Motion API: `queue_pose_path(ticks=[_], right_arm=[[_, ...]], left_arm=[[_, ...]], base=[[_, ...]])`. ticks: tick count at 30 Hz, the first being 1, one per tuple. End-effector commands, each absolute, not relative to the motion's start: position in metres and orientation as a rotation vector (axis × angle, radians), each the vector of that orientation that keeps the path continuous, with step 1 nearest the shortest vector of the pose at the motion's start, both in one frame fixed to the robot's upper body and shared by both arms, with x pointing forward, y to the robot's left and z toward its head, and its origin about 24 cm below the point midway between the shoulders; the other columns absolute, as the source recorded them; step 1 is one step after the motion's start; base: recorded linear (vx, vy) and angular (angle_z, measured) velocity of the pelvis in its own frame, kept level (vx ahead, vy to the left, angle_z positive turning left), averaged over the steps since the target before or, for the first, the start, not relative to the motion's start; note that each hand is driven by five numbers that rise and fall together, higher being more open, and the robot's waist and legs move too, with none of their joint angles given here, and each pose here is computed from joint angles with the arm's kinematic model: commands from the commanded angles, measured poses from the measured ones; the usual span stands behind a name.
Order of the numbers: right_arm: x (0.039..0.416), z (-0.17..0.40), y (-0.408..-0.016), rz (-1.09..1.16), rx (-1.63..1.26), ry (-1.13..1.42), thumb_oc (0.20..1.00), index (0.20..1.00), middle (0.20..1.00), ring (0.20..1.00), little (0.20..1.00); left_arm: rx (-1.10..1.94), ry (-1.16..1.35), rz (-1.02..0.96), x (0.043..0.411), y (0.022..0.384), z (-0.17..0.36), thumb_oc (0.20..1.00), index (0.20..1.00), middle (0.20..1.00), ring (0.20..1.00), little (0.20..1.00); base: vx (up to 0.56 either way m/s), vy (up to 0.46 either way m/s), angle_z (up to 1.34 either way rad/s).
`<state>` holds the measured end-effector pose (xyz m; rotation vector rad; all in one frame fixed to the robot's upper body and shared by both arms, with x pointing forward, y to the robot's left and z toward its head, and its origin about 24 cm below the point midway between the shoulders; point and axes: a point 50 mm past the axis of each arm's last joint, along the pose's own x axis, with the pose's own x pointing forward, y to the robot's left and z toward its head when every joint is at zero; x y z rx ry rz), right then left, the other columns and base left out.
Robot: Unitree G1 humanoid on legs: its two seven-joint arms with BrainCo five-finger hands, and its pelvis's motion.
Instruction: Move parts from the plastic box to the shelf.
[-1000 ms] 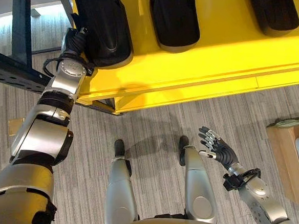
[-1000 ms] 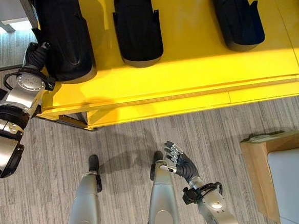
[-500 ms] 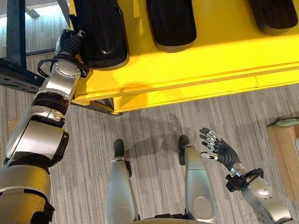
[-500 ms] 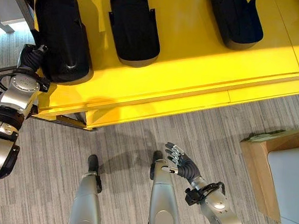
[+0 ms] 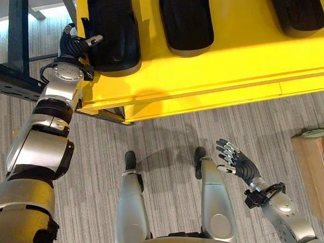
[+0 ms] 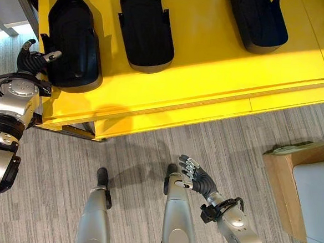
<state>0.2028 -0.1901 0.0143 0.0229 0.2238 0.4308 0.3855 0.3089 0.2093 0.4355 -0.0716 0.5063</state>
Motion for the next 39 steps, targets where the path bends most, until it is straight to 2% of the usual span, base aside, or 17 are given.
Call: queue_pose_path(ticks=[1, 13, 24, 29, 31, 39], right_arm=[[0.193, 0.011, -0.193, 0.399, 0.104, 0.218, 1.0, 1.0, 1.0, 1.0, 1.0], [0.193, 0.015, -0.198, 0.385, 0.1, 0.185, 1.0, 1.0, 1.0, 1.0, 1.0], [0.192, 0.012, -0.202, 0.369, 0.095, 0.199, 1.0, 1.0, 1.0, 1.0, 1.0], [0.193, 0.014, -0.204, 0.361, 0.088, 0.187, 1.0, 1.0, 1.0, 1.0, 1.0], [0.194, 0.016, -0.206, 0.349, 0.083, 0.173, 1.0, 1.0, 1.0, 1.0, 1.0], [0.195, 0.019, -0.209, 0.34, 0.063, 0.156, 1.0, 1.0, 1.0, 1.0, 1.0]], left_arm=[[0.595, -0.08, 0.867, 0.308, 0.426, 0.251, 1.0, 1.0, 1.0, 1.0, 1.0], [0.643, -0.31, 0.875, 0.301, 0.415, 0.297, 1.0, 1.0, 1.0, 1.0, 1.0], [0.698, -0.498, 0.926, 0.28, 0.411, 0.343, 1.0, 1.0, 1.0, 1.0, 1.0], [0.688, -0.681, 0.923, 0.269, 0.395, 0.367, 1.0, 1.0, 1.0, 1.0, 1.0], [0.721, -0.762, 0.908, 0.26, 0.384, 0.368, 1.0, 1.0, 1.0, 1.0, 1.0], [0.757, -0.834, 0.787, 0.255, 0.362, 0.344, 1.0, 1.0, 1.0, 1.0, 1.0]], base=[[0.0, 0.0, 0.0], [0.0, 0.0, 0.0], [0.0, 0.001, 0.01], [0.01, -0.003, 0.03], [0.0, -0.002, 0.02], [0.0, 0.0, 0.0]])
